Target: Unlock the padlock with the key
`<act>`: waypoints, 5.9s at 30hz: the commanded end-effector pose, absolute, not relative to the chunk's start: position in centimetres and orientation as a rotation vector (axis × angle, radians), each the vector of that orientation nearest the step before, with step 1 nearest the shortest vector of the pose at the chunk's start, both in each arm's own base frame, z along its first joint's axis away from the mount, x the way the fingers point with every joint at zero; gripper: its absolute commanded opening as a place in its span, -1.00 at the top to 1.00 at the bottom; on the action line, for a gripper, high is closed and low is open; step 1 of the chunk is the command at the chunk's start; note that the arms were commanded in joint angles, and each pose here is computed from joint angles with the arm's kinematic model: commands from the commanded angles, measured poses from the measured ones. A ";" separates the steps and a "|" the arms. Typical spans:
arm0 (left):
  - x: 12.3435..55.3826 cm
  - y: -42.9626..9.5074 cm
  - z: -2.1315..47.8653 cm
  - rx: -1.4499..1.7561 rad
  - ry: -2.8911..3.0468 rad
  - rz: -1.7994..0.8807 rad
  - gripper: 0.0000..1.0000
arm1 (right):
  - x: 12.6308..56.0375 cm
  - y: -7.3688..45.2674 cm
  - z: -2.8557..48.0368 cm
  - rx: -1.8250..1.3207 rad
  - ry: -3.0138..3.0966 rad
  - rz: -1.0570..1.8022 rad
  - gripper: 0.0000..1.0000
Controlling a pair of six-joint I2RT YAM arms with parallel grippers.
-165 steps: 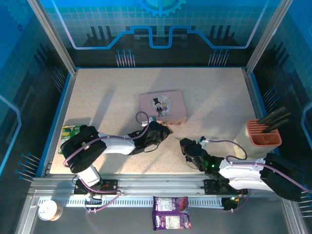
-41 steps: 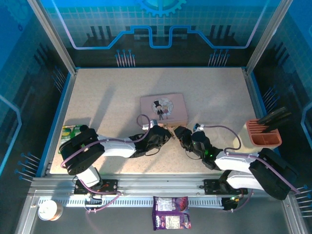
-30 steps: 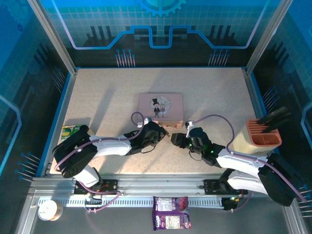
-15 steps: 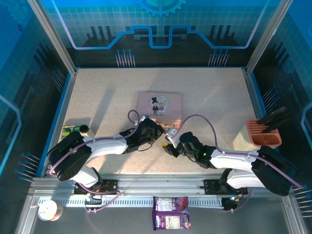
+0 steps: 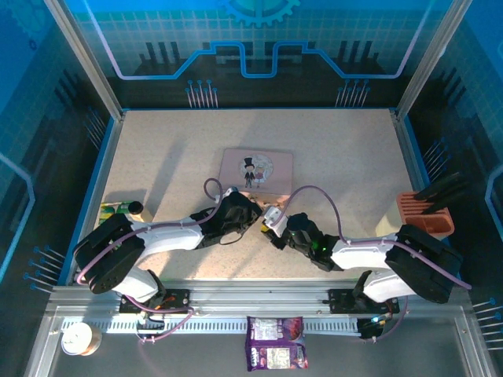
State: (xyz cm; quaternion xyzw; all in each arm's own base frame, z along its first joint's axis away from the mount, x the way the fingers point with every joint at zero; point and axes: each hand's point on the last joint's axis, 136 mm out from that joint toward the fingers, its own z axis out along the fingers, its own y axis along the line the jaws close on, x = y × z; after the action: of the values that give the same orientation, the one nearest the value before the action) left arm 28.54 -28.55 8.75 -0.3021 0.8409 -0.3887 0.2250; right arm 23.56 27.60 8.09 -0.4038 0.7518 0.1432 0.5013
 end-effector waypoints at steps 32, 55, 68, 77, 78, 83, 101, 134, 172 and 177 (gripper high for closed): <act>28.5 -30.4 11.8 -0.753 2.253 -1.209 1.00 | 26.0 28.2 9.8 -0.739 1.755 0.377 0.85; 28.9 -29.2 8.7 -0.735 2.327 -1.062 0.77 | 25.3 27.4 5.7 -0.106 2.178 0.880 1.00; 31.3 -19.6 10.6 -0.570 2.339 -0.576 -0.42 | 25.6 27.1 4.4 0.042 2.222 0.917 1.00; 36.4 -16.4 13.2 -0.366 2.254 -0.519 -0.66 | 25.9 27.1 3.1 0.224 2.201 0.956 1.00; 37.0 -16.2 13.3 -0.346 2.255 -0.514 -0.67 | 26.0 27.2 3.2 0.241 2.190 0.958 1.00; 39.0 -16.3 12.3 -0.255 2.292 -0.503 -0.69 | 26.7 27.9 3.5 0.256 2.182 0.921 1.00; 36.1 -19.0 5.6 -0.316 2.468 -0.493 -0.48 | 28.0 28.7 4.9 0.426 2.135 0.962 1.00; 33.3 -23.7 7.7 -0.279 2.386 -0.620 -0.50 | 32.9 24.0 5.2 0.645 1.994 0.936 1.00; 35.9 -20.4 3.5 -0.488 2.476 -0.337 -0.70 | 34.1 22.0 7.5 0.436 1.983 0.980 1.00; 36.0 -20.6 3.4 -0.487 2.476 -0.351 -0.69 | 33.9 22.7 8.2 0.429 1.958 1.002 1.00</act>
State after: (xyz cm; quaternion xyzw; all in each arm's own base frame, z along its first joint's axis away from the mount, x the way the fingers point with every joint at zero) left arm 38.34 -23.09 8.00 -0.1807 0.9000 -0.2001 0.3424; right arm 32.14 21.64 3.87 0.1815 0.8302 0.3632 0.3820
